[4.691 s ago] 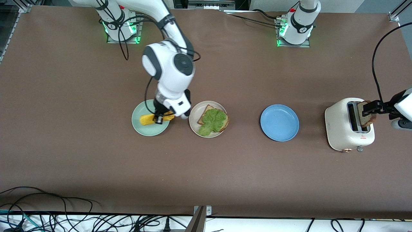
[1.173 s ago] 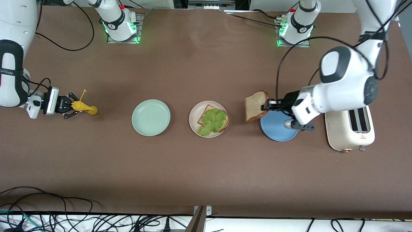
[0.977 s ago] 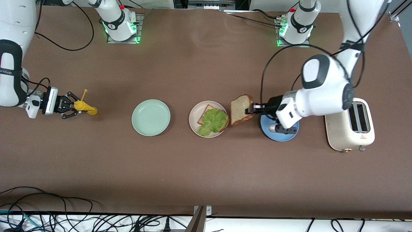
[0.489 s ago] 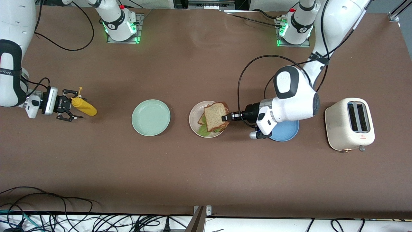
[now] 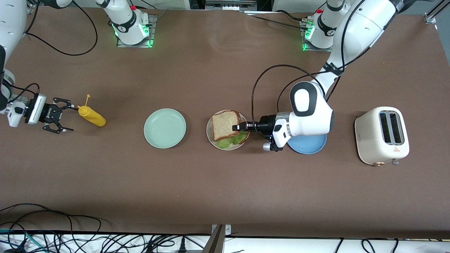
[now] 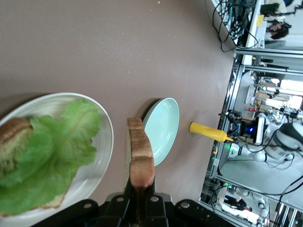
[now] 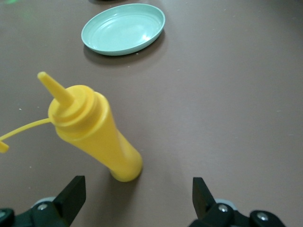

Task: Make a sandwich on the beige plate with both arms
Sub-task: 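Lower the toast onto the lettuce while the right gripper releases the mustard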

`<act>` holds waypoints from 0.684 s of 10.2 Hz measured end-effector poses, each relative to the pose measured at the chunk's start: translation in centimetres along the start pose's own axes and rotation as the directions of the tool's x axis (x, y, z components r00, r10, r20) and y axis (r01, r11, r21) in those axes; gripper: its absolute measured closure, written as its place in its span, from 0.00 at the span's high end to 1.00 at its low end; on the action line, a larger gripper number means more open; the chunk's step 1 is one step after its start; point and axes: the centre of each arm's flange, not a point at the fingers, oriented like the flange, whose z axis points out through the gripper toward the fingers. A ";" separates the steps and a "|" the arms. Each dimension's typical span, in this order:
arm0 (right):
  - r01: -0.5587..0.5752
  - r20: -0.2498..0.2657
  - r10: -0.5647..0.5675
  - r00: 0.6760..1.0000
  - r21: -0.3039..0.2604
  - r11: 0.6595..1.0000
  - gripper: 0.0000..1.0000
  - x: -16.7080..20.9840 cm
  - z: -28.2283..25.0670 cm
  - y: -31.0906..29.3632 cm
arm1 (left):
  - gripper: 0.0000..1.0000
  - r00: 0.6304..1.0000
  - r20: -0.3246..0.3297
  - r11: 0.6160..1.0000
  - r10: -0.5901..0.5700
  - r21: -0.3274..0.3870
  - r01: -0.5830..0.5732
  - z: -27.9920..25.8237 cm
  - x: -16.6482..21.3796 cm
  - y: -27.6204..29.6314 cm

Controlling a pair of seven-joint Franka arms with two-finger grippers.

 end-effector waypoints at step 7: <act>-0.293 0.225 0.290 0.930 -0.019 0.956 1.00 16.2 -8.6 6.8 | 0.48 0.996 0.009 0.996 0.089 0.002 -0.089 0.7 1.1 -5.1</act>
